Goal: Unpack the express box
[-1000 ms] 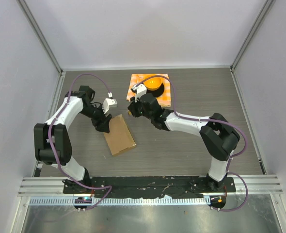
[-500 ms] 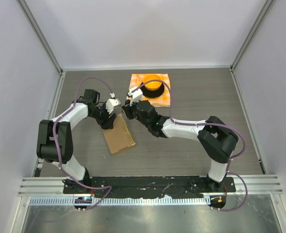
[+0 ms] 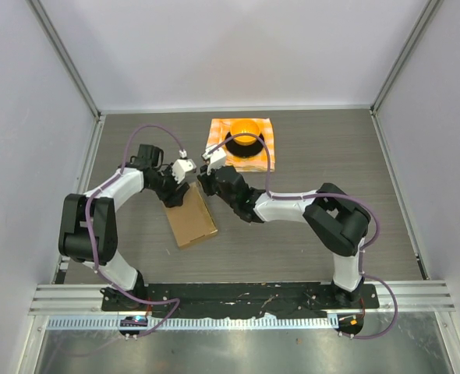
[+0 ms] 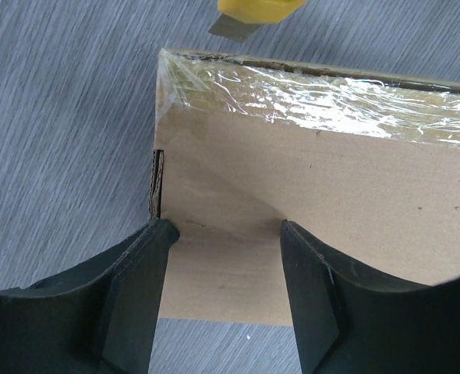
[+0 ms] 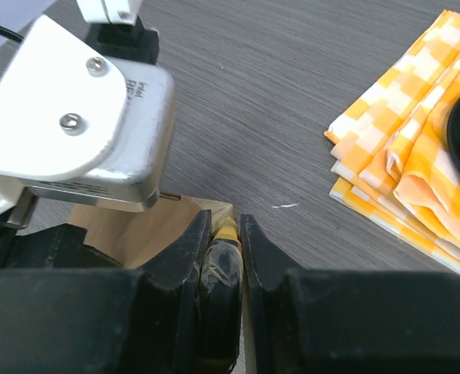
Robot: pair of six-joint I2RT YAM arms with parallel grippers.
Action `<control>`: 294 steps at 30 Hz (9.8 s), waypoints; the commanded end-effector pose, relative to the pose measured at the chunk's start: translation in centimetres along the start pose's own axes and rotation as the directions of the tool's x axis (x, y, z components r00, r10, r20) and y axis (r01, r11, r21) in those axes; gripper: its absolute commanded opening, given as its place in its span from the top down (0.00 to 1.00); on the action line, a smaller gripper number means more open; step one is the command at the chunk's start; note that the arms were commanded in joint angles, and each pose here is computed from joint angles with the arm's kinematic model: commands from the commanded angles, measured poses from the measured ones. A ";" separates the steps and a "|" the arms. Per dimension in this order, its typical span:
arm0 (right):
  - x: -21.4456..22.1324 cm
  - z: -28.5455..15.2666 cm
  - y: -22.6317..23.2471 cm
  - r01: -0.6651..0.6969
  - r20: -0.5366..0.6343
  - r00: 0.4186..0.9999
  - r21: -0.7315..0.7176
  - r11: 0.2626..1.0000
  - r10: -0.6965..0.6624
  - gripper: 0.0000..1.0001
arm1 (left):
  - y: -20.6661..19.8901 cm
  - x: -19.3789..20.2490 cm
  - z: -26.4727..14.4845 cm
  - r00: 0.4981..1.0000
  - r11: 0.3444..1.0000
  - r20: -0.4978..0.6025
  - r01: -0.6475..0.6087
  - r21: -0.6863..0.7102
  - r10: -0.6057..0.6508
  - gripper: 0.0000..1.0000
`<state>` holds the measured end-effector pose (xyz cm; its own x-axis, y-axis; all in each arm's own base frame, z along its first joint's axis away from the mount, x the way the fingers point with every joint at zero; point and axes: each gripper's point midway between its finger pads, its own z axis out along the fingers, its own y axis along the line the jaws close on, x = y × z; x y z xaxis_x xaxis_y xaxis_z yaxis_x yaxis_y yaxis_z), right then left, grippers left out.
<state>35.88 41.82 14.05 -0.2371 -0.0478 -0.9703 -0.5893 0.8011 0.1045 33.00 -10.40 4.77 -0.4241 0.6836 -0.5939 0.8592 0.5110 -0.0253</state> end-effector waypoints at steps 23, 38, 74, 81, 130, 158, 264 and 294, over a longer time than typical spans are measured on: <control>-1.7 0.9 0.5 -0.058 0.121 0.991 0.048 0.997 0.051 0.99 | -0.9 2.9 0.5 0.992 0.996 -0.104 0.067 -0.062 -0.074 0.41; 1.6 1.2 0.5 -0.080 0.043 0.996 0.045 0.996 0.078 0.99 | -1.1 3.3 0.5 0.987 0.993 -0.121 0.094 -0.071 -0.102 0.41; -2.6 -1.4 1.4 -0.090 0.251 0.966 0.099 0.991 0.062 0.99 | -2.0 3.5 0.5 0.979 0.987 -0.127 0.151 -0.051 -0.157 0.43; -1.6 -0.4 1.5 -0.093 0.240 0.969 0.096 0.991 0.067 0.99 | -2.1 3.5 0.5 0.979 0.987 -0.127 0.154 -0.049 -0.159 0.44; 1.0 1.6 1.3 -0.067 0.195 0.980 0.107 0.992 0.045 0.99 | -2.3 3.9 0.4 0.976 0.985 -0.141 0.163 -0.048 -0.169 0.44; -2.3 -0.6 0.1 -0.004 0.296 0.955 0.141 0.990 -0.039 0.99 | -2.7 4.2 0.4 0.973 0.984 -0.149 0.173 -0.039 -0.177 0.45; 0.8 -5.5 6.4 0.005 0.055 0.998 0.126 0.992 -0.012 0.99 | -3.5 6.1 0.9 0.934 0.962 -0.229 0.265 -0.066 -0.274 0.70; 4.9 -6.2 4.9 0.074 -0.059 0.996 0.191 0.979 -0.063 0.99 | -3.5 6.4 1.0 0.929 0.960 -0.240 0.272 -0.070 -0.281 0.71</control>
<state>27.43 42.55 11.91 -0.2313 -0.1009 -0.9676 -0.4750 0.8797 0.0218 33.08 -10.04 4.50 -0.5706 0.5982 -0.5627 0.7307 0.6825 -0.0155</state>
